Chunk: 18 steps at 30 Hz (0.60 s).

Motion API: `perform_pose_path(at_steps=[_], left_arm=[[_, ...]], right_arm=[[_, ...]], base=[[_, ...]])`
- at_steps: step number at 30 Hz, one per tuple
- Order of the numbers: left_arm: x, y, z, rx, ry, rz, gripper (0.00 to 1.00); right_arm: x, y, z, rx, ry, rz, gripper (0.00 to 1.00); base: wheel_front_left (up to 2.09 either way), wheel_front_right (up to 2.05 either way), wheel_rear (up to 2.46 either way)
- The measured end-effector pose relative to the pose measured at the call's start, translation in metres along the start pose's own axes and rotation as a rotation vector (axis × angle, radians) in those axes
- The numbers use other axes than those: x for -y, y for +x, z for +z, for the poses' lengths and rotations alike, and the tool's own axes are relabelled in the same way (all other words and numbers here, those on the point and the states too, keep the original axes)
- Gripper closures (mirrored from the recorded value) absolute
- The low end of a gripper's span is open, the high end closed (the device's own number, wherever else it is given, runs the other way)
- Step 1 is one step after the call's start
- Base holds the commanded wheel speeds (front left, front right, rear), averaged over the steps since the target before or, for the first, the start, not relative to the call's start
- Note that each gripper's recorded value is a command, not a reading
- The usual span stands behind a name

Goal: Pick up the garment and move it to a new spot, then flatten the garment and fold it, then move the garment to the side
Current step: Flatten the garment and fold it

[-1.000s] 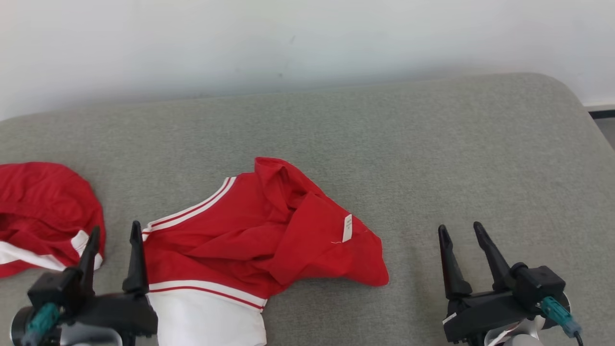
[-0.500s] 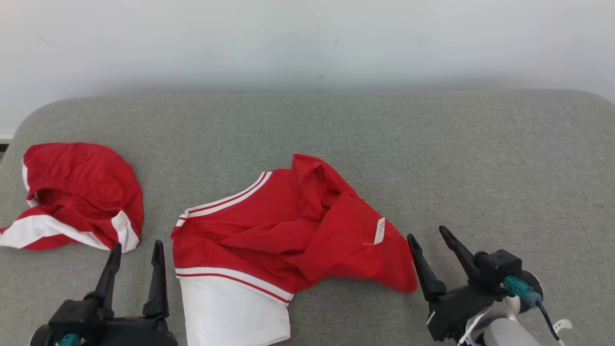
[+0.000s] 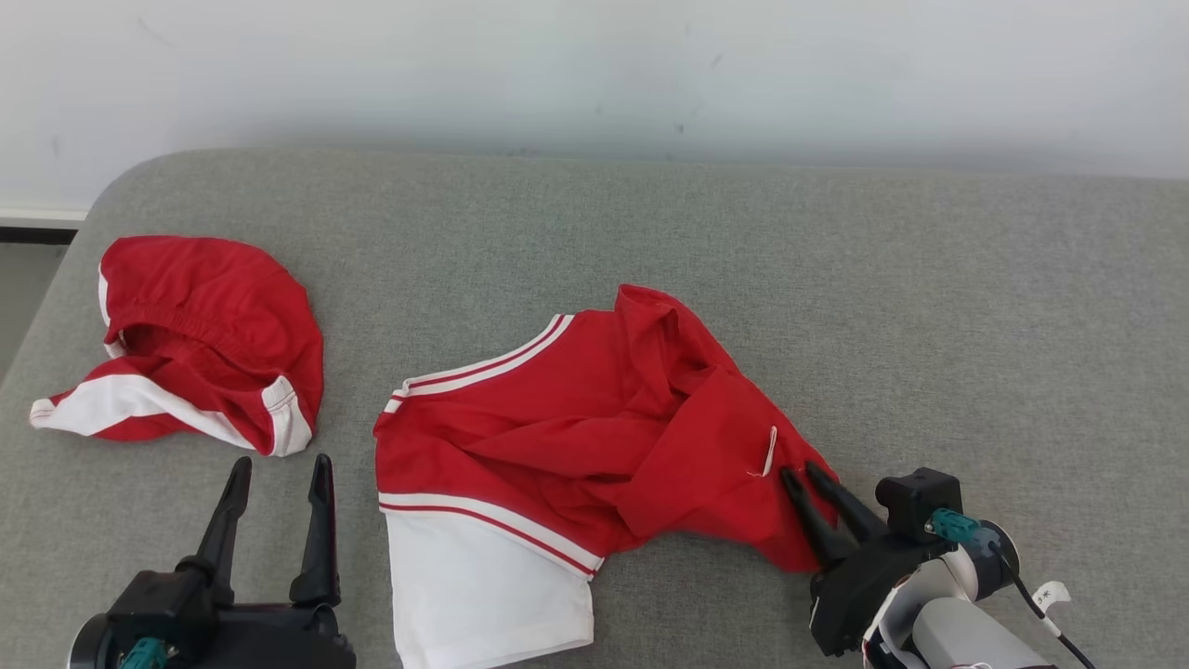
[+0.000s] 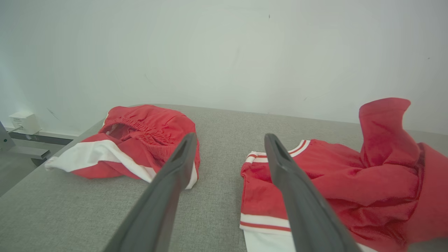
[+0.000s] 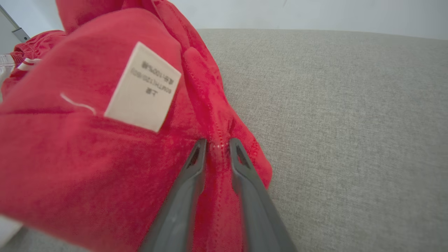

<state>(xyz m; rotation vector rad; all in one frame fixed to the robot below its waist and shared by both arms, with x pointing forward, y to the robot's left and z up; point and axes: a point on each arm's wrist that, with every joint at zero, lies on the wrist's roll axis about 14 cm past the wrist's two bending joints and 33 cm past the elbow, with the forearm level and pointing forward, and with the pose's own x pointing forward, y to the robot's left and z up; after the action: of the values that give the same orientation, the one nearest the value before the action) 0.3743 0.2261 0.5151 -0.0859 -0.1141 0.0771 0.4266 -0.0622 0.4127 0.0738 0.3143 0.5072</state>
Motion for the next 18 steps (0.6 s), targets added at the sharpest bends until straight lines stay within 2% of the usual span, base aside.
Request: perform_pose_path(at_steps=[6,10,18], left_arm=[[-0.004,-0.001,-0.003,-0.009,-0.001,0.013,0.0],[-0.003,0.0,-0.003,-0.008,-0.004,0.01,0.0],[0.01,0.003,-0.007,-0.018,-0.013,-0.026,0.0]], right_arm=[[0.008,0.004,0.002,0.0,0.02,-0.017,1.0],[0.026,0.001,0.033,0.099,0.029,-0.06,1.0],[0.076,-0.039,0.055,0.207,0.031,-0.207,1.0]], base=[[0.0,0.0,0.0],[0.0,0.0,0.0],[0.0,0.0,0.0]])
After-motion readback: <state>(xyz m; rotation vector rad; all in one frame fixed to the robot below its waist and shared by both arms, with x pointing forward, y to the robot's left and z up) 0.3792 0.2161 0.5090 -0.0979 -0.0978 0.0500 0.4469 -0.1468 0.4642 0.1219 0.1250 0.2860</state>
